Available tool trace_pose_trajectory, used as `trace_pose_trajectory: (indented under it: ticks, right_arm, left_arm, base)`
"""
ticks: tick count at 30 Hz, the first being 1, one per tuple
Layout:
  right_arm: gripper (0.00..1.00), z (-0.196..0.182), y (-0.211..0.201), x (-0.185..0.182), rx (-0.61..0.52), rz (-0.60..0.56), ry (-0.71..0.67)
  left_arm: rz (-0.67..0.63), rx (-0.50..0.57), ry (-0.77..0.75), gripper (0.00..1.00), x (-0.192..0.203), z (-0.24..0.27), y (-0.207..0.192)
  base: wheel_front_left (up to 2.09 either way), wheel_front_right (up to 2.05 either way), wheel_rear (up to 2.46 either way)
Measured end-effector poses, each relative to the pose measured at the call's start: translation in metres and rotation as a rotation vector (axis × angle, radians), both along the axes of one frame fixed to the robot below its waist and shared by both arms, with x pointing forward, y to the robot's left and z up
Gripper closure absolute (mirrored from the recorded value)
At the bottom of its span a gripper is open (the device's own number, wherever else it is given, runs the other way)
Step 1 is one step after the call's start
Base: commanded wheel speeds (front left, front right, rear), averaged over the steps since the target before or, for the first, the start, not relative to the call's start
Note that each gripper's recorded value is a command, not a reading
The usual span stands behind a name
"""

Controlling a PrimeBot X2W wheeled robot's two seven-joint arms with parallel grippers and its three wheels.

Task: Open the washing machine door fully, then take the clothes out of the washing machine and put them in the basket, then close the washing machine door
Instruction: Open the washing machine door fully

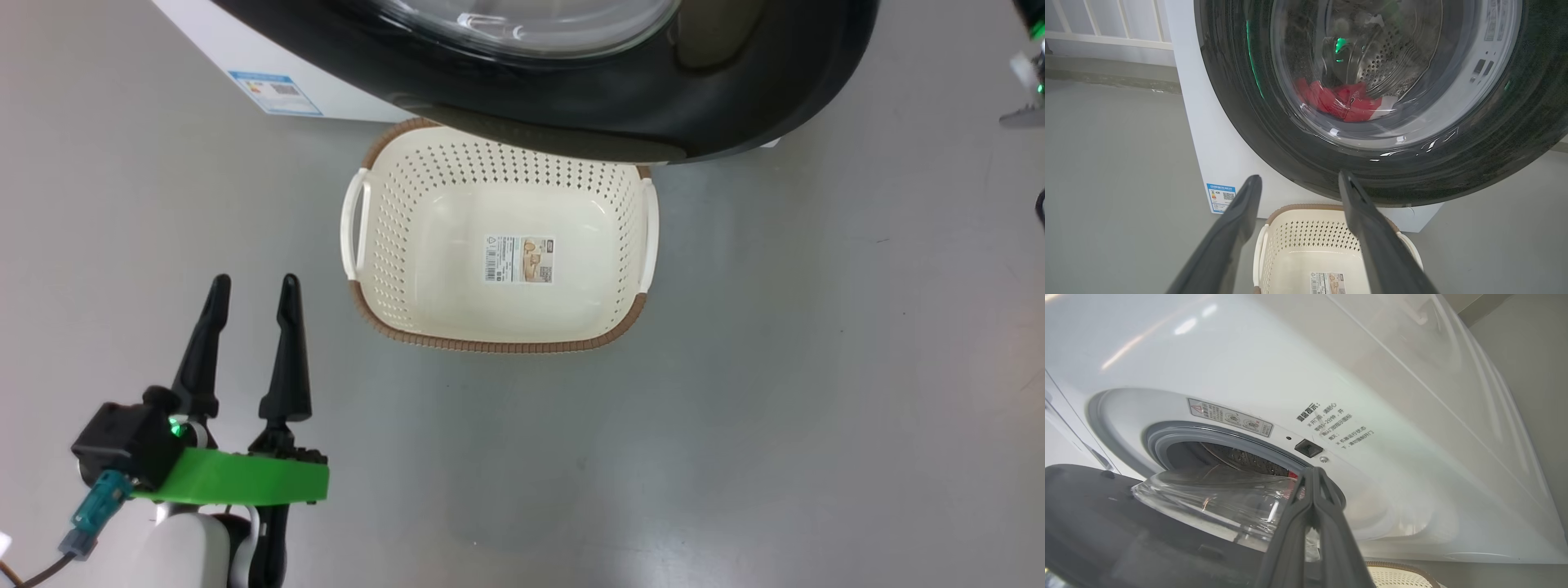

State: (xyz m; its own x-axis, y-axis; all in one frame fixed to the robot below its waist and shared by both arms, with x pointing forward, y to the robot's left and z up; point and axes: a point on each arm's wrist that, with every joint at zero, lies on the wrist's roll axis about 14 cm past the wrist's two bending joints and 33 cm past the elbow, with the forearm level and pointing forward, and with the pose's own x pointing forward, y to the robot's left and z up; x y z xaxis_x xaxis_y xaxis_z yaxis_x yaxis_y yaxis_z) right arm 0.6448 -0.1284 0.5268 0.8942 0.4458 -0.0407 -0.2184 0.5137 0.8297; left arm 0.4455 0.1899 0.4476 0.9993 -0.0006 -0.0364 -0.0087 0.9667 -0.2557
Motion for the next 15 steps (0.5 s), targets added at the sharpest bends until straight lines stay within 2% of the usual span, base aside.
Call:
trace_pose_trajectory:
  ticks: [8, 15]
  right_arm:
    - [1.00, -0.006, 0.000, 0.017, 0.012, -0.010, 0.033]
    - [1.00, -0.013, 0.027, 0.017, 0.043, 0.093, 0.085]
  left_arm:
    - [0.014, -0.006, 0.018, 0.00, -0.001, -0.006, 0.004]
    - [0.019, -0.001, 0.018, 0.00, 0.002, -0.007, 0.007]
  base:
    - [0.00, 0.00, 0.00]
    - [0.00, 0.00, 0.00]
